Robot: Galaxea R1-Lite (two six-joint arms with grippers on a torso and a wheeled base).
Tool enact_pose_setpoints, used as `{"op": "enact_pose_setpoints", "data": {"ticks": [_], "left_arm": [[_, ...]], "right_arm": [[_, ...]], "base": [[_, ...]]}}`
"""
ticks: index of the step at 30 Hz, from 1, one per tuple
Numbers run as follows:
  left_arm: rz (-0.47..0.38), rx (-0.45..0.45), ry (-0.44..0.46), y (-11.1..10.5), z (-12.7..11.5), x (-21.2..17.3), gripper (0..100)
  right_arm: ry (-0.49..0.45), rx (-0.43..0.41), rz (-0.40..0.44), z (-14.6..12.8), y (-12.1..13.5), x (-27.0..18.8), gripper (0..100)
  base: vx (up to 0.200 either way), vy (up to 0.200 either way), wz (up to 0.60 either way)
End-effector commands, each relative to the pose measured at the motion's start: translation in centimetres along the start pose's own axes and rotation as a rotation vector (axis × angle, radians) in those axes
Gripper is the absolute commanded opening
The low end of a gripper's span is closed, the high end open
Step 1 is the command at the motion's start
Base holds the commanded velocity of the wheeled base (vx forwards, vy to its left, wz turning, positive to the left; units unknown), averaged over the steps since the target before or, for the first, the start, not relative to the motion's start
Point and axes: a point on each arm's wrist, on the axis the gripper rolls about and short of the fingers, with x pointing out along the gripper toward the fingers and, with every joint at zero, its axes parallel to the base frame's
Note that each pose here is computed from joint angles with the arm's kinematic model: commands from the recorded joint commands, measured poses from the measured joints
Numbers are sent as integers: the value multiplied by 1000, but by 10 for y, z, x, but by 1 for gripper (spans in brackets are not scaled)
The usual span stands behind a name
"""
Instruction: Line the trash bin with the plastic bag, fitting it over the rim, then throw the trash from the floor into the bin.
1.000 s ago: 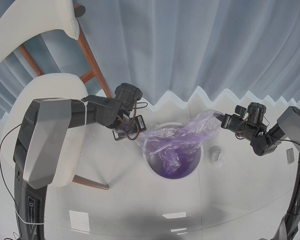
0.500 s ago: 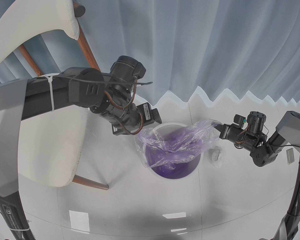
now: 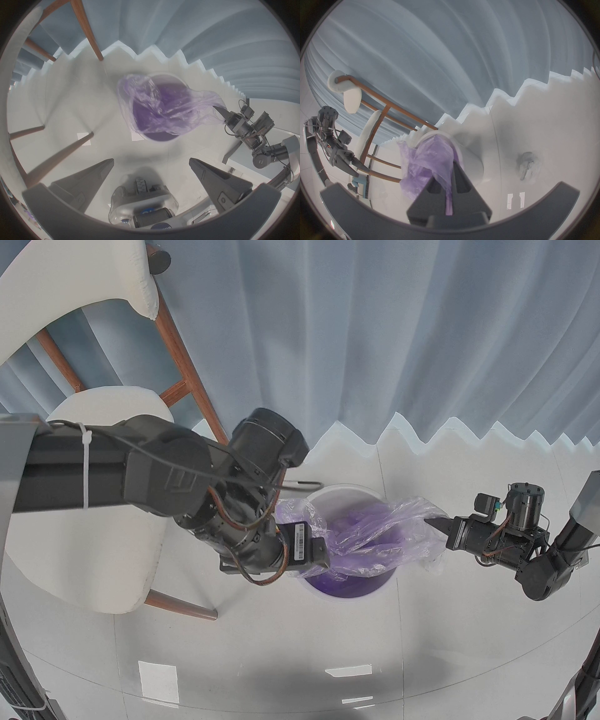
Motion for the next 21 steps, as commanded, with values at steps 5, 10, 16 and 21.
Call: {"op": "enact_pose_setpoints", "data": {"ticks": [5, 10, 16, 21], "left_arm": [[-23, -177, 71, -21, -23, 61, 100], [3, -259, 122, -28, -36, 85, 100], [-13, -331, 115, -29, -33, 102, 100], [-75, -383, 40, -31, -18, 100, 100]], "right_arm": [[-17, -23, 38, -3, 18, -13, 0], [-22, -23, 37, -1, 17, -12, 0], [-19, -22, 36, -2, 18, -13, 0], [-23, -24, 37, -1, 18, -13, 0]], "base": [[0, 0, 0], [0, 0, 0], [0, 0, 0], [0, 0, 0]]}}
